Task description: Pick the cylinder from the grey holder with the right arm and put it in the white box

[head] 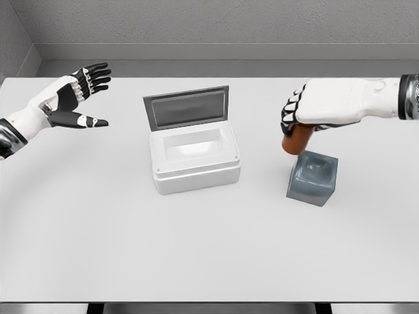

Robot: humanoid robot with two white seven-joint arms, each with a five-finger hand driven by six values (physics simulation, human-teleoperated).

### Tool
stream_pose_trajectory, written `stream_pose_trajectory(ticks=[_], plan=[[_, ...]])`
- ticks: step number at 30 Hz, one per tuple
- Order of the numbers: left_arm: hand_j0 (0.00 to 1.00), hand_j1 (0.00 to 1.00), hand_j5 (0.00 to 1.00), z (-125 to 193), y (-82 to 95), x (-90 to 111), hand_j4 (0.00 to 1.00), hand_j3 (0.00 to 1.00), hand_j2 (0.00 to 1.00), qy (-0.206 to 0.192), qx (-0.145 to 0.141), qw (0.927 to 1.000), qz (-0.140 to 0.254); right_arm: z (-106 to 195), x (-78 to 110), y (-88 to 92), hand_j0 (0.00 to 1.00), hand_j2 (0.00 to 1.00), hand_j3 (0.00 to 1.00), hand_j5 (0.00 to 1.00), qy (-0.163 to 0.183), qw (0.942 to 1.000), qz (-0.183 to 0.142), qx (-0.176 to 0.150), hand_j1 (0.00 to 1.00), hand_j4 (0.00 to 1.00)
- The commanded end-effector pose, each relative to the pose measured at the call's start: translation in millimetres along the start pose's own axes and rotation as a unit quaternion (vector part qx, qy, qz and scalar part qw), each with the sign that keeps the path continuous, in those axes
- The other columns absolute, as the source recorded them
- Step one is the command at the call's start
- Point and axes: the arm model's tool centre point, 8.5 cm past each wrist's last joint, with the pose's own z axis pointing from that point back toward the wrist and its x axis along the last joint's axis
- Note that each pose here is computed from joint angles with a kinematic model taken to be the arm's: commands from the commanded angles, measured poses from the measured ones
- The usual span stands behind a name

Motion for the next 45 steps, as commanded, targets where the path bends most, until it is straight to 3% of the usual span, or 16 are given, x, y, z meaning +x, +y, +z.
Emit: stream_pose_trajectory(ticks=[1,32,45], plan=[[1.00,1.00,1.00,-1,-0.8,0,1.00,1.00,1.00,-0.003,0.000,1.0000,0.004,-5,0.3,-2.9,0.45,0.45,0.45,0.45,-0.004,1.0000,-0.002,-0.006,0.45,0.45],[1.00,1.00,1.00,-3,-2.0,0,1.00,1.00,1.00,-0.002,-0.003,1.0000,0.002,-59,-5.3,-48.8,0.43,0.43,0.43,0.43,-0.039,0.9973,0.007,-0.062,0.43,0.43],[1.00,1.00,1.00,-3,-1.2,1,1.00,1.00,1.00,-0.002,-0.002,1.0000,0.002,-86,-6.9,-63.3,0.43,0.43,0.43,0.43,-0.051,0.9965,0.011,-0.065,0.43,0.43]])
